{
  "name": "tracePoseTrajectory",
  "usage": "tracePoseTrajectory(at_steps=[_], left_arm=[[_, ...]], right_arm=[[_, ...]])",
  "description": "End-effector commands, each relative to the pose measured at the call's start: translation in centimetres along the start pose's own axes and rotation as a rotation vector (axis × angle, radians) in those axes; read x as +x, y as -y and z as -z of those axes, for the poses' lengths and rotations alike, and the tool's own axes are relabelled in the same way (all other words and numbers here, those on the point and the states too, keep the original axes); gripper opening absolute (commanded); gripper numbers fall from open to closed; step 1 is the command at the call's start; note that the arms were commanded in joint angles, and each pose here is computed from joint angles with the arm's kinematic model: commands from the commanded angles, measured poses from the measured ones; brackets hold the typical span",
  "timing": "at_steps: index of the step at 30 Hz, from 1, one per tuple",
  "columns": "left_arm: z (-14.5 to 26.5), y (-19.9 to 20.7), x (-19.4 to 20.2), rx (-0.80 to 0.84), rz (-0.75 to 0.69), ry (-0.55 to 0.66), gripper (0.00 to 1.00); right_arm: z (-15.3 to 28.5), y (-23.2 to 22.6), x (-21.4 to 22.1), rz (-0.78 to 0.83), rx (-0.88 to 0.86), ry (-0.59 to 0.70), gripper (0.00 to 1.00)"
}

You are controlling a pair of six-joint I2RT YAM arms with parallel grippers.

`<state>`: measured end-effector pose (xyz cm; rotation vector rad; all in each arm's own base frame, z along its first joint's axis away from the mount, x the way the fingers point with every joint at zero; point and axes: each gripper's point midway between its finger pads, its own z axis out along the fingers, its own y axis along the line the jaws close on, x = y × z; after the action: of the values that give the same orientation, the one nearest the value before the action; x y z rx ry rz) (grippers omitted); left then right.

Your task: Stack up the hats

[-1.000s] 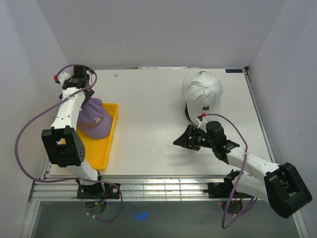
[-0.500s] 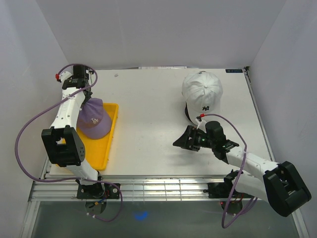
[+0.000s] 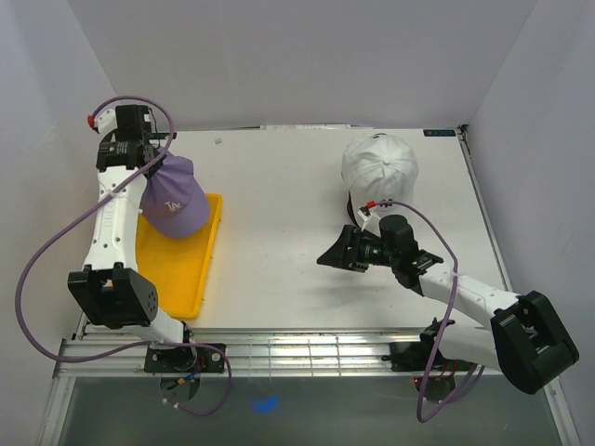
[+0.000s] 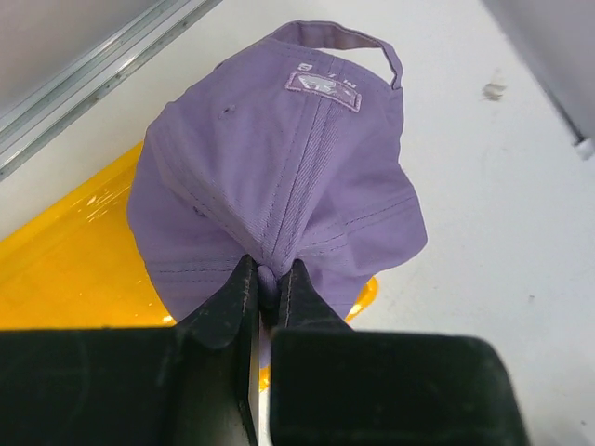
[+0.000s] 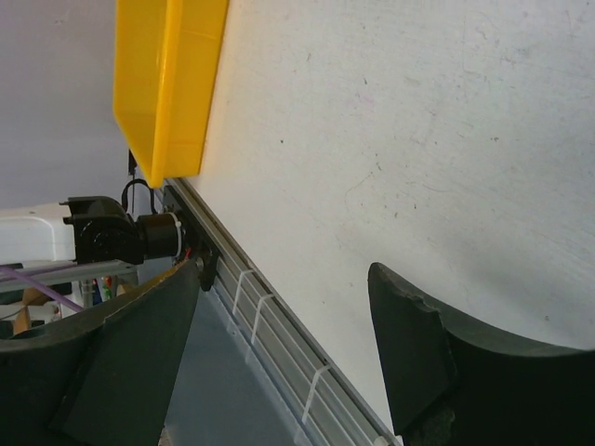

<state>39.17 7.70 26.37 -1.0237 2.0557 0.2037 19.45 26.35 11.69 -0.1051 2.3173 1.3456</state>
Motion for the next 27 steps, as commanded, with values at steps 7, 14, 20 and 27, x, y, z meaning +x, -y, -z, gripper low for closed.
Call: tracePoseTrajectory(at_steps=[7,14,20,27], left_arm=[[7.3,2.7,-4.0,0.251,0.044,0.052,0.00],[11.5,6.4,-3.0,0.460,0.053,-0.014,0.00],[15.7,10.9,0.0,0.598,0.024,-0.083,0.00],[20.0,14.4,2.5,0.733,0.027,-0.164,0.00]], right_arm=[[-0.8,-4.3,-3.0,0.109,-0.101,0.030,0.79],[-1.7,-9.0,-6.8,0.184,-0.219,0.100,0.83],[-2.5,-12.6,-8.9,0.233,-0.350,0.142,0.88],[-3.6,-14.4,-10.5,0.297,-0.393,0.185,0.91]])
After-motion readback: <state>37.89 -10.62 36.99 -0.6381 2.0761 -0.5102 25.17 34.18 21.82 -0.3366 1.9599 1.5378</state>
